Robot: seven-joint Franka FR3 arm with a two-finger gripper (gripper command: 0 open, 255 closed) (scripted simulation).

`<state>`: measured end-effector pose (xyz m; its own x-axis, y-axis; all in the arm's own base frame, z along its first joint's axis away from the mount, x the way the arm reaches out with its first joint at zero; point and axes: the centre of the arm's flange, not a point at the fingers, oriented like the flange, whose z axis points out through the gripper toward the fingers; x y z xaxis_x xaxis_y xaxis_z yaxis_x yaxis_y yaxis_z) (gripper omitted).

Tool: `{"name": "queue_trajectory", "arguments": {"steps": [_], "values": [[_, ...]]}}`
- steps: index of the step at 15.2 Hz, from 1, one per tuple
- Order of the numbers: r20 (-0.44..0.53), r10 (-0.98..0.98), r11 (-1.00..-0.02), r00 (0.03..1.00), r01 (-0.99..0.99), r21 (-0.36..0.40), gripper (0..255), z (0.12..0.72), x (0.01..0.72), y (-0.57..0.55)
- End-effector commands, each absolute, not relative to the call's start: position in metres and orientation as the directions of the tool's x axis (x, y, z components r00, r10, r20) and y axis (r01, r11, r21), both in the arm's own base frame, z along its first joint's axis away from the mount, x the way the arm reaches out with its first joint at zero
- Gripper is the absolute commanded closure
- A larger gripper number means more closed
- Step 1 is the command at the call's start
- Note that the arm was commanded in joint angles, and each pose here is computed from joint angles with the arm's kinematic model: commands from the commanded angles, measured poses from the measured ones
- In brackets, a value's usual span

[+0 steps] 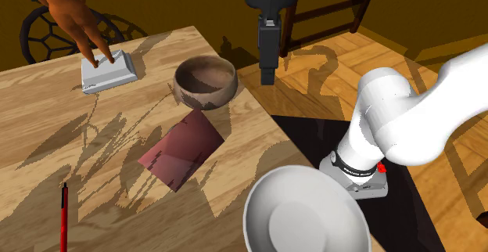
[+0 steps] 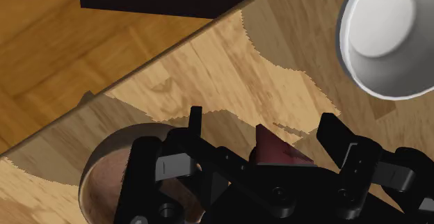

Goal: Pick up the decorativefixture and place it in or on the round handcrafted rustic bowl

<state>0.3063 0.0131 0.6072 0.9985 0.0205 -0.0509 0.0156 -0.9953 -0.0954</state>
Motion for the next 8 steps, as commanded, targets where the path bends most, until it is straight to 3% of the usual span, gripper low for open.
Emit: {"name": "queue_trajectory", "arguments": {"steps": [1, 8], "values": [[-0.051, 0.02, -0.995, 0.998, 0.016, -0.095, 0, 0.607, 0.306, 0.013], [-0.028, 0.366, -0.929, 0.93, 0.364, -0.064, 0, 0.577, 0.389, 0.043]]}}
